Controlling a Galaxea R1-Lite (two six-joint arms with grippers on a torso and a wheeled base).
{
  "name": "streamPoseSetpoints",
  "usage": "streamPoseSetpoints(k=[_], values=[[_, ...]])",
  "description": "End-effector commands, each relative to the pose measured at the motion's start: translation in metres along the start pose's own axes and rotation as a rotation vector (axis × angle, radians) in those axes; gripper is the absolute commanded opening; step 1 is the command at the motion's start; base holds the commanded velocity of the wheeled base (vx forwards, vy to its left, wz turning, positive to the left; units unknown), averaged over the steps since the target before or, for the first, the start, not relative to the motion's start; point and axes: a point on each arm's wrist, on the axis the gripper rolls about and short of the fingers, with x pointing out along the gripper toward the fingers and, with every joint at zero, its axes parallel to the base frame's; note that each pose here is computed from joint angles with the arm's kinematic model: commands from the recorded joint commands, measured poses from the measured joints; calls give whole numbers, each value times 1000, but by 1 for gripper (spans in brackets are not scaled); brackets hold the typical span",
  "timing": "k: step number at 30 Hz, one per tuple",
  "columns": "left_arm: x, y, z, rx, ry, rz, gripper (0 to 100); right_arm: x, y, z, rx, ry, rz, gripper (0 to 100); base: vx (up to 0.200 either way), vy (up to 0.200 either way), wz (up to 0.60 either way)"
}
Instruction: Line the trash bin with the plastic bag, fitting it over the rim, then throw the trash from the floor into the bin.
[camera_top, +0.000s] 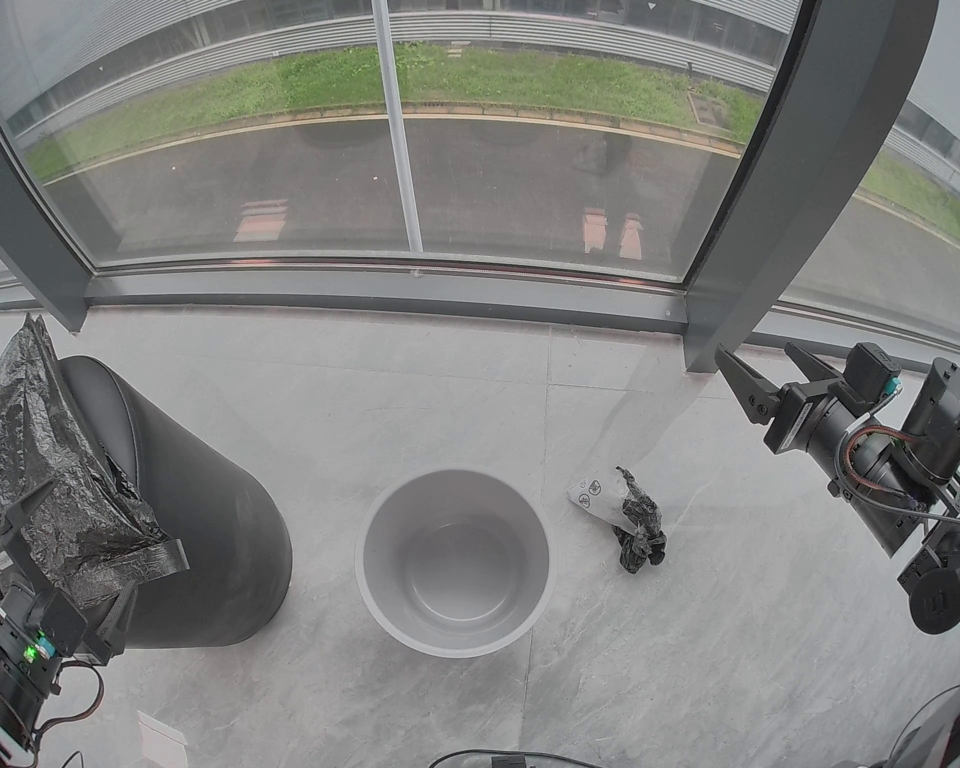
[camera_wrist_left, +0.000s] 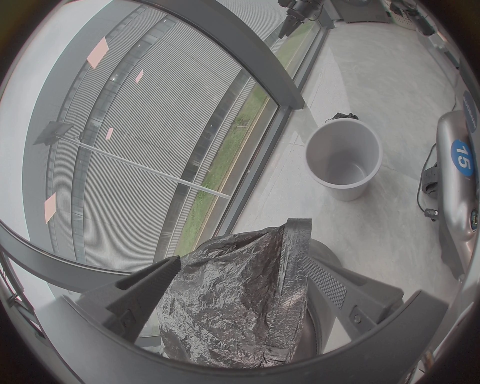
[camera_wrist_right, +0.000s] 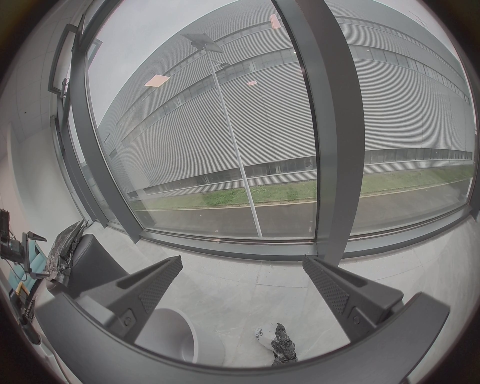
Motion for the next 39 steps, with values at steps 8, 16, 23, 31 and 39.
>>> streamPoseSetpoints(k=[8, 16, 23, 31, 39], values=[[21, -9, 4, 33, 44, -102, 100, 3, -5, -1, -3, 2, -13, 100, 0, 0, 0], [28, -11, 4, 34, 72, -113, 100, 6, -7, -5, -4, 16, -23, 100, 0, 0, 0], [42, -6, 8, 9, 96, -58, 100, 8, -7, -7, 0, 22, -24, 100, 0, 0, 0], [62, -5, 9, -20, 121, -19, 100, 8, -9, -7, -1, 20, -30, 100, 0, 0, 0], [64, -3, 8, -19, 159, -2, 100, 8, -11, -6, -2, 18, -39, 100, 0, 0, 0]])
